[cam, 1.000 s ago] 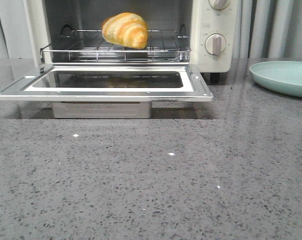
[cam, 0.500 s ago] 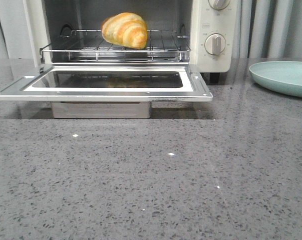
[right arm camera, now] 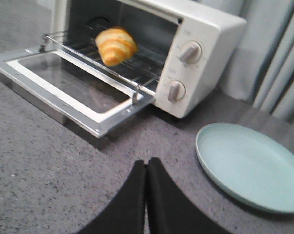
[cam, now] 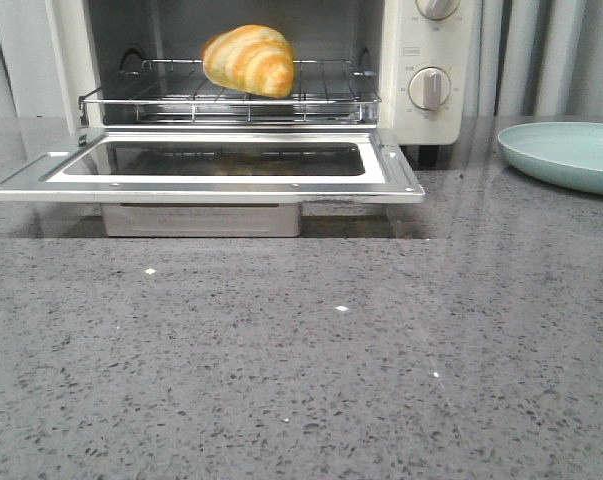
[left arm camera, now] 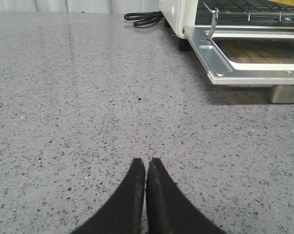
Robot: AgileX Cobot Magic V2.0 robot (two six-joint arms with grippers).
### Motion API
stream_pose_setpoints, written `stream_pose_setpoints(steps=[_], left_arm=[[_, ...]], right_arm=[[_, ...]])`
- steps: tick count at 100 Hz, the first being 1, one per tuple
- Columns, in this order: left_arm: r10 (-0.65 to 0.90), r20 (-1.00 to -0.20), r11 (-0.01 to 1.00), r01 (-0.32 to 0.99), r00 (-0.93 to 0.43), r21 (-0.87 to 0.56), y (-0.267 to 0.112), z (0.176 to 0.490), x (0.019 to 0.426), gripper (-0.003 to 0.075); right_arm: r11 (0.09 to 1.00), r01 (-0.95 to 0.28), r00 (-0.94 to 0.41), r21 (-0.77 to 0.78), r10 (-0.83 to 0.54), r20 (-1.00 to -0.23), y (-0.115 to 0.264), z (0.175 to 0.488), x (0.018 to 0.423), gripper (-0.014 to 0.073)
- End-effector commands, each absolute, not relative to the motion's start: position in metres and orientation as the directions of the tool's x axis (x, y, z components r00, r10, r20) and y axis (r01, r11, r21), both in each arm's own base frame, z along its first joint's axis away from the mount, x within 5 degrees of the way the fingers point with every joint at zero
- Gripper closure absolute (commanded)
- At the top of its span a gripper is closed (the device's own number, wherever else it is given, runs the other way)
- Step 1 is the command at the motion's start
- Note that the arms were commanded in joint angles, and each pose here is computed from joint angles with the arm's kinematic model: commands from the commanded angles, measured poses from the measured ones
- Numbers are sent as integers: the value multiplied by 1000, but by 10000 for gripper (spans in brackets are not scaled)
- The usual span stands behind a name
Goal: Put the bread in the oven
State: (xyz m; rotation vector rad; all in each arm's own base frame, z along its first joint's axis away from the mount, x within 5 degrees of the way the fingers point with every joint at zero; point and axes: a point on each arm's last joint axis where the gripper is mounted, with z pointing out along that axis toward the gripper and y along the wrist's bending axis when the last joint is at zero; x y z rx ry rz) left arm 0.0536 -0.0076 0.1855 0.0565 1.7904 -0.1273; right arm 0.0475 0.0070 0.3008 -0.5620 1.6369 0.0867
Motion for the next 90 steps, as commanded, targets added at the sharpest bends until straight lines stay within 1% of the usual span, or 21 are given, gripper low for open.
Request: stream_pose_setpoints(steps=[1, 10, 13, 17, 20, 26, 36, 47, 63, 73, 90], left_arm=[[-59, -989, 992, 100, -139, -73, -7, 187, 54, 741], [-59, -989, 992, 100, -139, -73, -7, 187, 54, 741], [-59, -989, 992, 100, -139, -73, -7, 187, 54, 741], [-59, -989, 992, 100, -139, -73, -7, 187, 54, 741], [-59, -989, 992, 100, -139, -73, -7, 187, 54, 741], [-59, -989, 992, 100, -139, -73, -7, 187, 54, 741], [-59, -989, 992, 100, -139, -73, -7, 187, 54, 741], [-59, -989, 992, 100, -139, -73, -7, 187, 54, 742], [-59, -989, 992, 100, -139, -73, -7, 187, 54, 741], [-59, -989, 992, 100, -139, -73, -7, 187, 54, 741], [-59, -989, 992, 100, -139, -73, -7, 187, 54, 742]], right_arm=[[915, -354, -30, -192, -216, -976, 12, 294, 53, 643], [962, -267, -108, -53, -84, -991, 14, 265, 61, 643], [971, -237, -93, -34, -57, -994, 14, 257, 64, 643], [981, -190, -87, -29, -46, -995, 12, 243, 67, 643], [985, -171, -51, -29, -38, -998, 11, 236, 69, 643], [993, -119, -24, -21, -24, -999, 8, 222, 70, 643], [999, -42, -51, 12, 10, -999, 3, 202, 67, 643], [999, 28, -71, 33, 35, -997, -2, 192, 62, 643], [991, 115, -143, 62, 78, -987, -7, 182, 54, 643], [988, 139, -223, 65, 95, -970, -8, 174, 53, 643], [991, 129, -218, 29, 56, -974, -8, 175, 53, 643]])
